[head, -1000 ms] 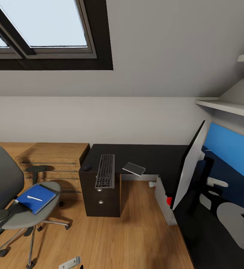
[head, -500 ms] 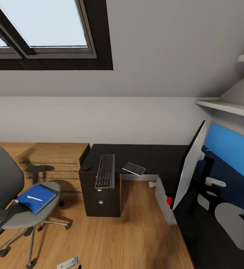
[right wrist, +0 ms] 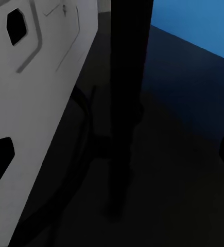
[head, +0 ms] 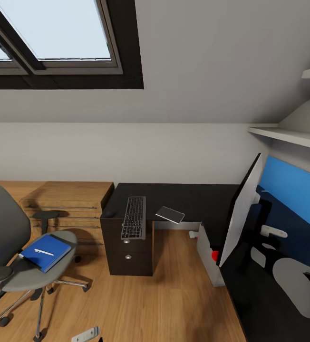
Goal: In the bedroom, organize the workspace by keeping the computer under the desk, ensuring the monitor is on the desk, placing the keyboard on the desk next to the monitor, placing the mouse on the desk next to the keyboard, moving the folder from the swivel chair onto the desk next to the mouse, stacking the notebook on top of the folder with the pen on top of the notebook, and positioning the swivel chair next to the desk.
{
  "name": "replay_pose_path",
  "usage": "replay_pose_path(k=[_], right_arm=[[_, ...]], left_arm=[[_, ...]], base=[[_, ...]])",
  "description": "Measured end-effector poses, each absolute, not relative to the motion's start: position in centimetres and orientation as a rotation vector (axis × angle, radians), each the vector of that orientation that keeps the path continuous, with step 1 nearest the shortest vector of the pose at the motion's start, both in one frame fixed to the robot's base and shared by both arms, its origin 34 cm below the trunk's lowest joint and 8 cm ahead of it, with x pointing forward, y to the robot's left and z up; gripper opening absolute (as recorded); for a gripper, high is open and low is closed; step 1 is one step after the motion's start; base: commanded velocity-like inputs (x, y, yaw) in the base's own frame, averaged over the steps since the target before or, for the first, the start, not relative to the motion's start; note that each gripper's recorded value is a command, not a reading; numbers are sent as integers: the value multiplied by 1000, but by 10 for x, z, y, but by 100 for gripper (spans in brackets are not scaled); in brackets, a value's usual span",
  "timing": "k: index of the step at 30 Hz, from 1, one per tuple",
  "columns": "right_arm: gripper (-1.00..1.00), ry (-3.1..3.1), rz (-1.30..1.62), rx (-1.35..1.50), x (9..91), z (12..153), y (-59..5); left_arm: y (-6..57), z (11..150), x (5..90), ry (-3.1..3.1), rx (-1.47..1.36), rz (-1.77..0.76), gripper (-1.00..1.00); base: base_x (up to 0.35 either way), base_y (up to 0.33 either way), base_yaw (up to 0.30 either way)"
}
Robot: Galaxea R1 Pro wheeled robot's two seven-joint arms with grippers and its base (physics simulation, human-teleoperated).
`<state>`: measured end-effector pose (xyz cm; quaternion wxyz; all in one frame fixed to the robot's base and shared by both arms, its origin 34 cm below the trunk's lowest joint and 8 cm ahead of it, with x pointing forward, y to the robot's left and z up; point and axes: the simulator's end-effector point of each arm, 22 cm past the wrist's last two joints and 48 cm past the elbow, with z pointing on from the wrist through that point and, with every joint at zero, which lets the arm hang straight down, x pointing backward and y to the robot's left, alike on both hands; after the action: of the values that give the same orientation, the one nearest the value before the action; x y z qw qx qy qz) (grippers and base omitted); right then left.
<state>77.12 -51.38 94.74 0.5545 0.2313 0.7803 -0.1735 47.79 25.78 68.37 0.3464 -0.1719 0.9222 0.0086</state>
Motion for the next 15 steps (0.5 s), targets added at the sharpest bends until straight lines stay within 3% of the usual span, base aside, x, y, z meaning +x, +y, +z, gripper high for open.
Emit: replay_pose_path(k=[15], right_arm=[[100, 1840, -414, 548, 771, 948, -516]], left_arm=[[258, 683, 477, 2394, -447, 25, 100]], base=[[0, 0, 0]])
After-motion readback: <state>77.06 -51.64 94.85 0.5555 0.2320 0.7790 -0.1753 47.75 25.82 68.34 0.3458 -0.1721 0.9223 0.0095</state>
